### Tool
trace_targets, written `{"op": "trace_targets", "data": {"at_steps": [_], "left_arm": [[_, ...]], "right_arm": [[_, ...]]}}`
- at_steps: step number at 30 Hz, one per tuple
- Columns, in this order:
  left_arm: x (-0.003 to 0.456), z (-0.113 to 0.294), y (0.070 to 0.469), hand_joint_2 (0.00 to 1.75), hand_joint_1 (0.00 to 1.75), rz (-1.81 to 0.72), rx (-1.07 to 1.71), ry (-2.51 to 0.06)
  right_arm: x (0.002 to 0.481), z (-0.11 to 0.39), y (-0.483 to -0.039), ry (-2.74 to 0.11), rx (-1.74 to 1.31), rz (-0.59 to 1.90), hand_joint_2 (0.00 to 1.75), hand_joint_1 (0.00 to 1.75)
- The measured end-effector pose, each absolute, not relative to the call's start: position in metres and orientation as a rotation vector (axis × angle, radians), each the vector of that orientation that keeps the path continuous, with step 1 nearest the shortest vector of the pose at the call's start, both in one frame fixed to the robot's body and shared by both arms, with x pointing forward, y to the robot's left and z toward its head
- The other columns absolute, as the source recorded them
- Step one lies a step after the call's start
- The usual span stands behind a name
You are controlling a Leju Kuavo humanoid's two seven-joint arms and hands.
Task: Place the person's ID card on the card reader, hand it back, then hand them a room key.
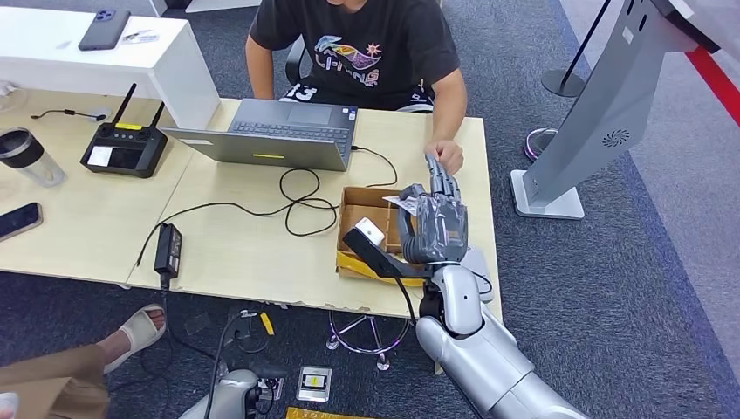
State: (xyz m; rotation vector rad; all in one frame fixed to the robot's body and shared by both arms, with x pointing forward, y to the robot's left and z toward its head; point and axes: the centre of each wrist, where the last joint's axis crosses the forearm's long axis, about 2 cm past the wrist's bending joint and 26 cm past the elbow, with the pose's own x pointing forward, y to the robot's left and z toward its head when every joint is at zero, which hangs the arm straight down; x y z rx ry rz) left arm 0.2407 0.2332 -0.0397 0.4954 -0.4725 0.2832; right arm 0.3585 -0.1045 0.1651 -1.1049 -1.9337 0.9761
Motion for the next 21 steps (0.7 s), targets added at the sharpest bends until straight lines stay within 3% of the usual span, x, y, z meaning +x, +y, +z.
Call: {"op": "trace_targets", "data": {"at_steps": [9,21], "left_arm": [[0.237,-0.043,0.24,1.75,0.0,0.29,0.516,-0.478],[0.229,-0.048,0.248,1.75,0.0,0.316,0.53,-0.459]], "right_arm": [[0.361,0.153,-0.118,-1.862,-1.133,0.971,1.75,1.67],[0.346,0.101,-0.165,-1.613,-1.169,0.985,1.75,1.71]]}}
